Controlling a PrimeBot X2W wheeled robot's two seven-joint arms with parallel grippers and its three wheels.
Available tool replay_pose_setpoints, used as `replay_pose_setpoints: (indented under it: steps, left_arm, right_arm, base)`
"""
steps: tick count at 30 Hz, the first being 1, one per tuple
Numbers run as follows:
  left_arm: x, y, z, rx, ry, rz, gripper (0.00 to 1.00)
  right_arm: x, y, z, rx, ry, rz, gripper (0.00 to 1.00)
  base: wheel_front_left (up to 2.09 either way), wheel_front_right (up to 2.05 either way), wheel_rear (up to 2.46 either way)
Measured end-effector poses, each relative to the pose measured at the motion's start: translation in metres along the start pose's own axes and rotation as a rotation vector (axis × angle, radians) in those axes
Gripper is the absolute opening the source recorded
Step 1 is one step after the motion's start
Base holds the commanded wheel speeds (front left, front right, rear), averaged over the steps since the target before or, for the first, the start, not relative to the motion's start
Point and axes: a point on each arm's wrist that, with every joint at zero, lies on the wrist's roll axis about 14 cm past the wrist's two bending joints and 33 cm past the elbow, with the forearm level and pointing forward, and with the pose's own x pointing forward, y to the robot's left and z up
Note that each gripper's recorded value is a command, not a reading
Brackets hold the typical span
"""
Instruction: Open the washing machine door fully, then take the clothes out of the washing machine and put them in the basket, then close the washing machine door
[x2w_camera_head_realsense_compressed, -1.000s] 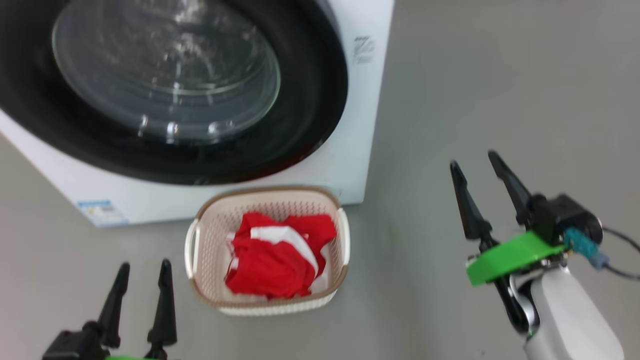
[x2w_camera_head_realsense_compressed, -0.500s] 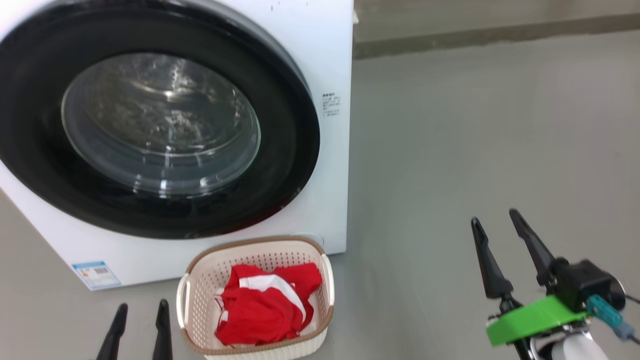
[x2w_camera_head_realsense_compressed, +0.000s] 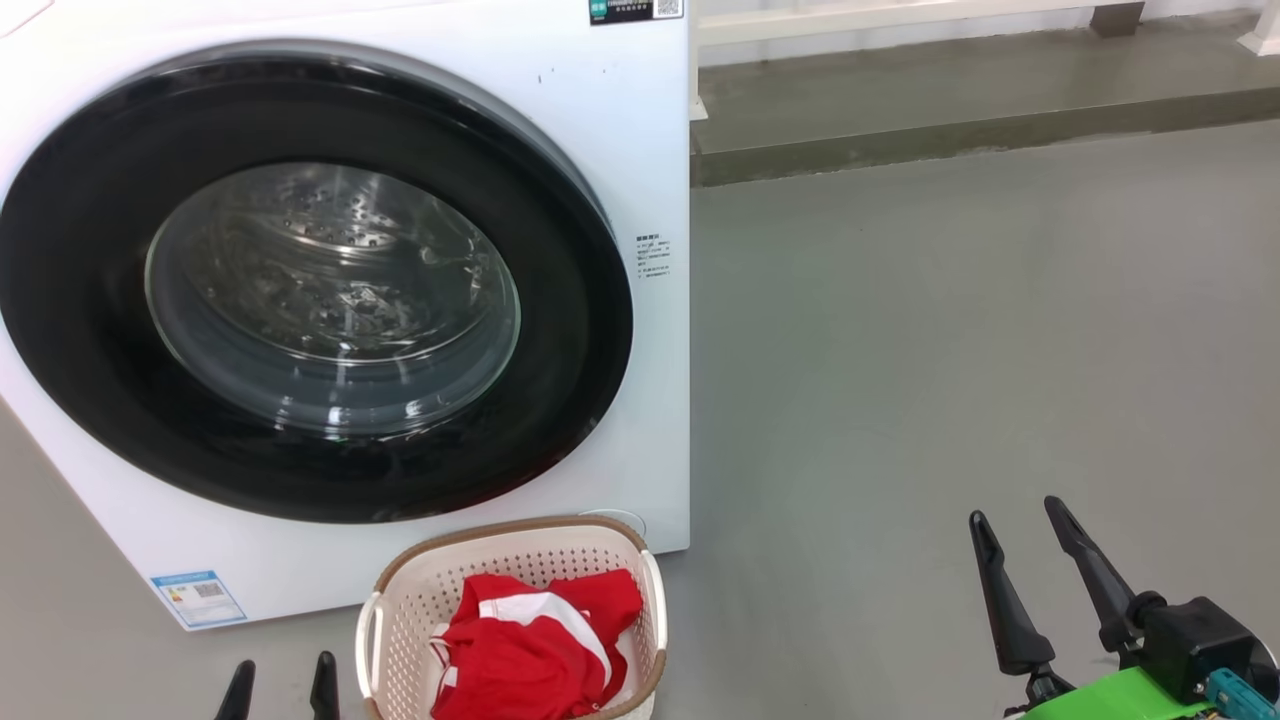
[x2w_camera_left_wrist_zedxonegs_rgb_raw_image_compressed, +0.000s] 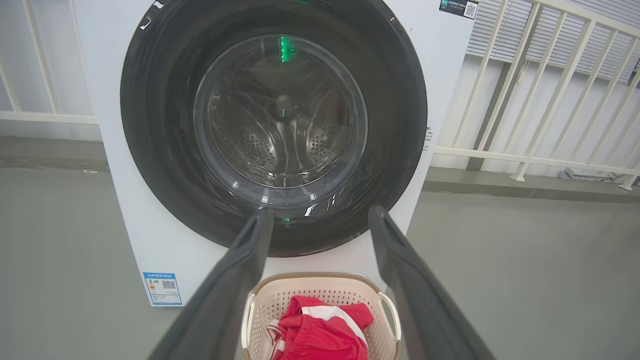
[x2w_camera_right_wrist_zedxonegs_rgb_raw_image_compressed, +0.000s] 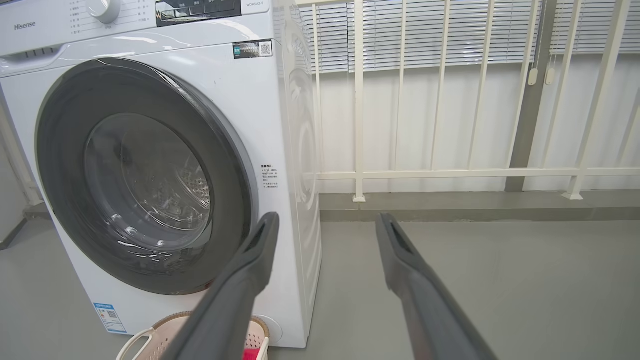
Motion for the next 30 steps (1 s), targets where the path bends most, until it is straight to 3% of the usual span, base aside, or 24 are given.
replay_pose_setpoints:
  steps: [7, 8, 17, 30]
  left_arm:
    - [-0.001, 0.0, -0.005, 0.001, 0.016, 0.001, 1.0]
    - [-0.003, 0.001, -0.008, 0.008, 0.025, 0.0, 0.0]
    - [-0.019, 0.001, -0.049, -0.033, 0.162, 0.032, 0.0]
    - [-0.02, 0.008, -0.056, -0.167, 0.192, 0.085, 0.0]
  right_arm:
    - [-0.001, -0.002, 0.001, 0.0, -0.001, -0.006, 1.0]
    - [-0.001, -0.002, 0.0, 0.0, -0.001, -0.005, 0.0]
    - [-0.031, -0.005, -0.054, 0.043, 0.175, -0.048, 0.0]
    - [-0.03, -0.012, -0.06, 0.171, 0.202, -0.1, 0.0]
  base:
    - [0.0, 0.0, 0.0]
    - [0.0, 0.0, 0.0]
    - [0.0, 0.0, 0.0]
    - [0.0, 0.0, 0.0]
